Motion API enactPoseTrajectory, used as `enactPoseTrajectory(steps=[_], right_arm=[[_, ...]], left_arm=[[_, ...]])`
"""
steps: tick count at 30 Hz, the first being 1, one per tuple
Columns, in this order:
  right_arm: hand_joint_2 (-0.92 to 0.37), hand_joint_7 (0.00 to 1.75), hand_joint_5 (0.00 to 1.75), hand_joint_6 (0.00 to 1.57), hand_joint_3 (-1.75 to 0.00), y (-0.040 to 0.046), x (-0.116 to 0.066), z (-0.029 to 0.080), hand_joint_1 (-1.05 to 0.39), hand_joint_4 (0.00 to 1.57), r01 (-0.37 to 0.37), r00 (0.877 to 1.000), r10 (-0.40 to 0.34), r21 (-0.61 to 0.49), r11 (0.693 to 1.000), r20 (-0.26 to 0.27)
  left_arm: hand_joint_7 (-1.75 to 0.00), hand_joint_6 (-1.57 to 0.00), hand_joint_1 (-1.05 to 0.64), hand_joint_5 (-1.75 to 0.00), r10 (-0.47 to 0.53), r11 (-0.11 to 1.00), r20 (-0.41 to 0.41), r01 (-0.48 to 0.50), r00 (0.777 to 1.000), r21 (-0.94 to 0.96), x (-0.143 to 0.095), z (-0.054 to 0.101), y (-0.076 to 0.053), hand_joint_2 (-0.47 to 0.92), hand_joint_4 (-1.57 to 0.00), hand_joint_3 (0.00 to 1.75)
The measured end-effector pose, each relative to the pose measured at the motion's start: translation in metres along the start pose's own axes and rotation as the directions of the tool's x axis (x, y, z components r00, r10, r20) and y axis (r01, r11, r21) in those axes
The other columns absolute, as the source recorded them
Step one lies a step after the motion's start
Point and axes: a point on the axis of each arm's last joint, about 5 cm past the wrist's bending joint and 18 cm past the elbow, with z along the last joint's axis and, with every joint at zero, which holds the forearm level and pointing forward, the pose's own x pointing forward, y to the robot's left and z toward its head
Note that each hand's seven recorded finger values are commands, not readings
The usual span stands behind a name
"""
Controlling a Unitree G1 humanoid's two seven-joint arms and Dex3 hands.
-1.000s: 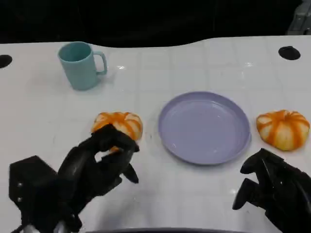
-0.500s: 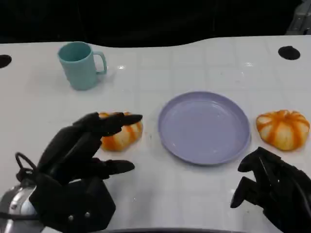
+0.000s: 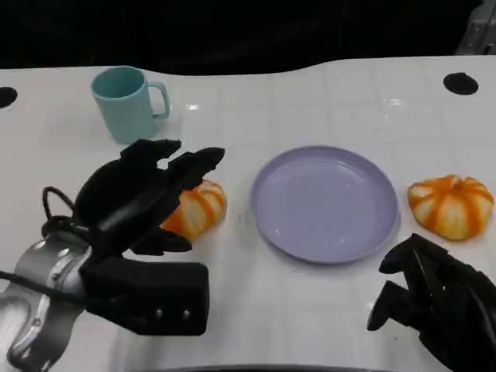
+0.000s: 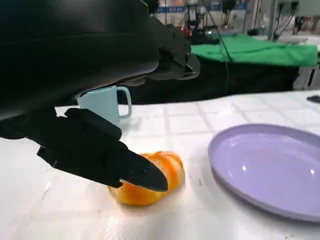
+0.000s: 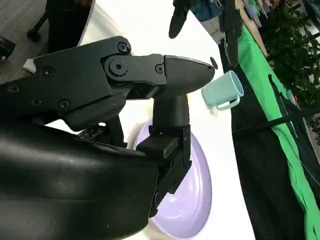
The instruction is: Grasp the bread from the table and place it into the plate.
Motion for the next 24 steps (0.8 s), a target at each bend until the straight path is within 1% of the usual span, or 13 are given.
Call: enactPoseTrajectory(steps=[4,8,11,13,16,21,24], right_arm=[[-0.92,1.60,1.75,0.53,-0.42,-0.0001,0.000,0.000,-0.44,0.66,0.002,1.000,-0.002,-0.002,1.000,-0.001],[-0.92,1.59,1.75,0.52,-0.42,-0.0006,-0.001,0.000,-0.43,0.66,0.006,1.000,-0.006,-0.003,1.000,-0.003],[-0.92,1.59,1.75,0.52,-0.41,-0.0007,-0.003,-0.001,-0.44,0.65,0.003,1.000,-0.003,-0.003,1.000,-0.004],[-0.92,1.59,1.75,0.52,-0.41,-0.0012,-0.004,-0.001,-0.44,0.65,0.006,1.000,-0.006,-0.001,1.000,-0.008],[-0.92,1.59,1.75,0.51,-0.41,-0.0016,-0.005,-0.002,-0.44,0.64,0.010,1.000,-0.010,-0.001,1.000,-0.008],[-0.92,1.59,1.75,0.51,-0.41,-0.0005,-0.006,0.001,-0.45,0.64,0.003,1.000,-0.003,-0.006,1.000,0.004],[-0.92,1.59,1.75,0.52,-0.41,-0.0008,-0.007,0.001,-0.45,0.64,0.005,1.000,-0.005,-0.005,1.000,0.003]], left_arm=[[-0.01,-0.19,-0.26,-0.23,-0.072,0.997,-0.040,0.074,0.997,0.038,0.012,-0.003,-0.006,0.75,0.00,0.01],[0.00,-0.18,-0.24,-0.19,-0.121,0.991,-0.066,0.124,0.991,0.045,0.022,-0.005,-0.011,0.77,0.00,0.01],[-0.01,-0.20,-0.26,-0.20,-0.176,0.982,-0.108,0.183,0.978,0.053,0.034,-0.007,-0.017,0.75,-0.01,0.00],[-0.01,-0.20,-0.27,-0.20,-0.202,0.976,-0.121,0.210,0.972,0.057,0.040,-0.007,-0.020,0.75,-0.01,0.00],[-0.01,-0.20,-0.30,-0.21,-0.230,0.969,-0.132,0.239,0.964,0.056,0.046,-0.006,-0.025,0.75,-0.02,0.00],[0.00,-0.20,-0.31,-0.23,-0.275,0.953,-0.196,0.293,0.941,0.071,0.063,-0.007,-0.037,0.75,-0.01,0.00],[0.00,-0.20,-0.32,-0.23,-0.291,0.947,-0.212,0.313,0.933,0.074,0.071,-0.006,-0.042,0.76,-0.01,0.00]])
